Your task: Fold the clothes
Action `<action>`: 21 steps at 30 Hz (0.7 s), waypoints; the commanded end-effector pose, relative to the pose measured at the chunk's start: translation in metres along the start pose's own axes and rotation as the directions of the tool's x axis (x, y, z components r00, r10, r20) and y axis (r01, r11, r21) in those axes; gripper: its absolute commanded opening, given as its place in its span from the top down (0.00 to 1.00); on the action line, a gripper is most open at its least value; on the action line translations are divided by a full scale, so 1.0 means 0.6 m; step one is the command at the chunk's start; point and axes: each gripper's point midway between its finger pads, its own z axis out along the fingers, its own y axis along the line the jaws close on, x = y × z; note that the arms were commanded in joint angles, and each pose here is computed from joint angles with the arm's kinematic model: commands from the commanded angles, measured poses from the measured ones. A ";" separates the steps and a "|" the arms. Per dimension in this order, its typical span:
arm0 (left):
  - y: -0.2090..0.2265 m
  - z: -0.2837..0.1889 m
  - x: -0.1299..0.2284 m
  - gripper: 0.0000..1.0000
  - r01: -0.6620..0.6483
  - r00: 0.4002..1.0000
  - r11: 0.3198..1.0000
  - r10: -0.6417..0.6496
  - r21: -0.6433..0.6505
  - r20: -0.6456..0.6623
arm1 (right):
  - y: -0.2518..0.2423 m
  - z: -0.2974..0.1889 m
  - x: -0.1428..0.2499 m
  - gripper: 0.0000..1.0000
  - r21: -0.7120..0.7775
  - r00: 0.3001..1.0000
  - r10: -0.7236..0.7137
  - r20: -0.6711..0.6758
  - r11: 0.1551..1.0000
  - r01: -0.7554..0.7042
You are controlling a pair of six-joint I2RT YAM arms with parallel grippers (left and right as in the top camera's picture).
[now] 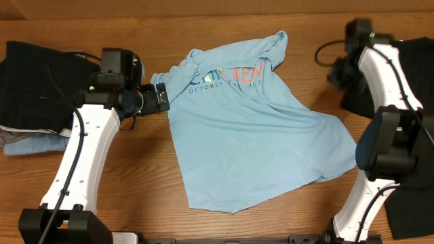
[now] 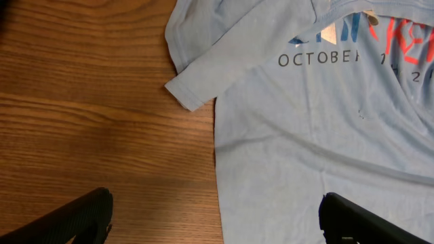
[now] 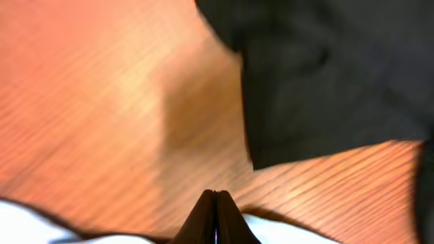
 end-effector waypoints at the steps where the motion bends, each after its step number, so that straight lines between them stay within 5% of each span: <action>1: -0.004 -0.015 -0.012 0.00 -0.024 0.999 1.000 0.023 0.003 0.032 | 0.046 -0.113 -0.048 0.96 -0.119 0.994 -0.037 0.102 0.992 0.050; 6: -0.004 -0.015 -0.012 0.00 -0.024 0.999 1.000 0.023 0.003 0.032 | 0.129 -0.196 0.055 0.96 -0.408 0.983 -0.133 -0.124 0.910 0.072; 13: -0.004 -0.015 -0.012 0.00 -0.024 0.999 1.000 0.023 0.003 0.032 | 0.153 -0.160 0.215 0.96 -0.340 0.868 -0.351 -0.350 0.912 0.232; 21: -0.004 -0.015 -0.012 0.00 -0.024 0.999 1.000 0.023 0.003 0.032 | 0.133 -0.024 0.346 0.96 -0.201 0.780 -0.280 -0.559 0.959 0.201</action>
